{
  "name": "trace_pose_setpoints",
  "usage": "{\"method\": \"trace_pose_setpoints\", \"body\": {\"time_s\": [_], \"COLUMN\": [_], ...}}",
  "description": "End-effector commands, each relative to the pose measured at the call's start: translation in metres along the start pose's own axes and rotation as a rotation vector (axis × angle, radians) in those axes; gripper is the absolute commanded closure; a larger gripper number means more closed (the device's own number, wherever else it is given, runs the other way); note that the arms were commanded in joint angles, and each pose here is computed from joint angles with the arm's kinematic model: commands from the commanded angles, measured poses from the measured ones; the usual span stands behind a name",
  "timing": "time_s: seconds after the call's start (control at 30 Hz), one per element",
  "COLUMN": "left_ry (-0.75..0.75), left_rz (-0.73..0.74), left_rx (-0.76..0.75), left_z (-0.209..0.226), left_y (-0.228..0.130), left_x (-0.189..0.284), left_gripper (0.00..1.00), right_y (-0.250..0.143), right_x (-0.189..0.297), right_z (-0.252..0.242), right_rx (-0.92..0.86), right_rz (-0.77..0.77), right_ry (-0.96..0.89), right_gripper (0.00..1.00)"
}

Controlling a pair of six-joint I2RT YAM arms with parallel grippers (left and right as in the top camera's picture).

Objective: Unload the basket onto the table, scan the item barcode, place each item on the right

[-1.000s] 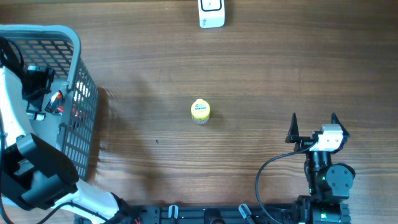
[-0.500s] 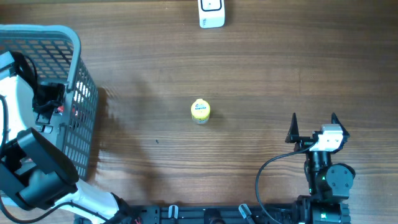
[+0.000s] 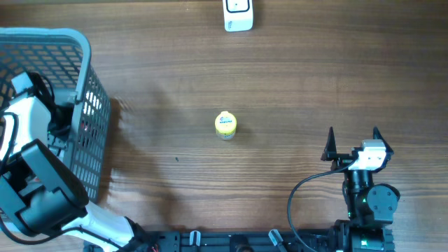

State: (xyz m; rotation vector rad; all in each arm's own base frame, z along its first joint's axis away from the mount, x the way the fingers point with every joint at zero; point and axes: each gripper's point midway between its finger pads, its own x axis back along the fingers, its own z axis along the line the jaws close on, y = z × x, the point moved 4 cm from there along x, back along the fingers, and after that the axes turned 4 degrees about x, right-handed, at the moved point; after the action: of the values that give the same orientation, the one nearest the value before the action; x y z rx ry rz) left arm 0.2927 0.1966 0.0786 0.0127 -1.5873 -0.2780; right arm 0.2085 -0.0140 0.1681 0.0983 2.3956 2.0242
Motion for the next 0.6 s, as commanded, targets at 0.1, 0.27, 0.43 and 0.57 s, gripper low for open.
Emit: {"method": "trace_pose_setpoints", "body": {"time_s": [0.1, 0.27, 0.43, 0.57], "left_ry": [0.010, 0.018, 0.019, 0.021], "left_rz": [-0.015, -0.024, -0.022, -0.020], "left_rx": [-0.113, -0.134, -0.134, -0.135], "left_z": [0.0050, 0.0060, 0.0061, 0.0066], "left_y": [-0.0031, -0.0017, -0.0021, -0.0024], "left_x": [-0.0087, -0.0087, -0.0087, -0.0087], "left_gripper": [0.01, 0.37, 0.59, 0.68], "right_y": [-0.0002, -0.0002, -0.0002, -0.0002], "right_x": [-0.0002, -0.0002, -0.0002, -0.0002], "right_z": [0.0012, 0.0012, 0.0012, 0.0012], "right_rx": [-0.015, -0.015, -0.015, -0.015], "right_rz": [-0.001, -0.001, -0.001, -0.001], "right_ry": [0.010, 0.010, 0.010, 0.010], "right_gripper": [0.00, 0.00, 0.00, 0.00]}}
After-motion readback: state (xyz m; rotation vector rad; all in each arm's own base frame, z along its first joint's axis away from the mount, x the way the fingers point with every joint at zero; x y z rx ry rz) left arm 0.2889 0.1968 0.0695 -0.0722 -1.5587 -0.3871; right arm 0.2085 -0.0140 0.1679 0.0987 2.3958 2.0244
